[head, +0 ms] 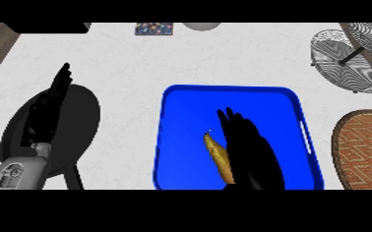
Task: Pick the pear from the tray and place it in the tiered basket
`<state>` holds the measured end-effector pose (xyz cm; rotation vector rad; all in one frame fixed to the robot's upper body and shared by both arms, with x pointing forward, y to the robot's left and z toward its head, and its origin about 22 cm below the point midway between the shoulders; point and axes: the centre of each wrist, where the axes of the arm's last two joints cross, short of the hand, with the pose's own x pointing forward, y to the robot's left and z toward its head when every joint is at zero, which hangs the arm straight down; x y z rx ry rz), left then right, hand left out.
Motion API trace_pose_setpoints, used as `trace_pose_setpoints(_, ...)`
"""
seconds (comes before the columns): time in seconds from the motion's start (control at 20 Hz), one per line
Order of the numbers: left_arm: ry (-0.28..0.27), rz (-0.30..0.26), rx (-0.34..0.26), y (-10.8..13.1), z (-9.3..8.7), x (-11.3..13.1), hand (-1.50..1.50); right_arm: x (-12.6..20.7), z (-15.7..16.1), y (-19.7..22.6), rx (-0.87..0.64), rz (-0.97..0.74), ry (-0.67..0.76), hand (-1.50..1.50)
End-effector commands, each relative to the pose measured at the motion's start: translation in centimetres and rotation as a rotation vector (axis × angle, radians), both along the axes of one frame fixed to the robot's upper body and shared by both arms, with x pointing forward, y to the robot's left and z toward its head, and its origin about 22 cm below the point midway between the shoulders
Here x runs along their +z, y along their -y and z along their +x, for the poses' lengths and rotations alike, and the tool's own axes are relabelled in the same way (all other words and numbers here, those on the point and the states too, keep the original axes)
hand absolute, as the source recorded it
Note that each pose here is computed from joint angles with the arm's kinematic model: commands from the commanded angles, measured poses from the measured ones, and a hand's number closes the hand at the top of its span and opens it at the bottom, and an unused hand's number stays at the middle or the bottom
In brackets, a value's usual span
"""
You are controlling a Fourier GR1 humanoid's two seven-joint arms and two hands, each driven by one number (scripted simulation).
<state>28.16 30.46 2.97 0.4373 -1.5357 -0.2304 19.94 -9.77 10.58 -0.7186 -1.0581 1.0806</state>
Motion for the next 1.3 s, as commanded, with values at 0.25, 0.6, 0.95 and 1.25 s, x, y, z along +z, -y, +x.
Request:
trace_pose_setpoints(0.25, -0.012, -0.003, -0.007, -0.7, -0.7, 0.7, 0.0, -2.0, -1.6, -0.7, -0.123, -0.113, -0.112, -1.5)
trace_pose_setpoints(0.6, -0.023, -0.01, 0.007, 1.9, -1.1, -0.2, 0.0, -3.3, -0.5, -1.1, -0.128, -0.1, -0.126, -1.5)
trace_pose_setpoints(0.95, -0.007, -0.008, 0.021, -0.1, -0.5, -0.8, 0.0, -4.7, -0.2, -1.6, -0.125, -0.082, -0.149, -1.5)
trace_pose_setpoints(1.25, 0.007, -0.002, 0.005, 0.8, -1.2, 1.5, 0.0, -6.7, 0.7, -1.7, -0.121, -0.078, -0.21, -1.5)
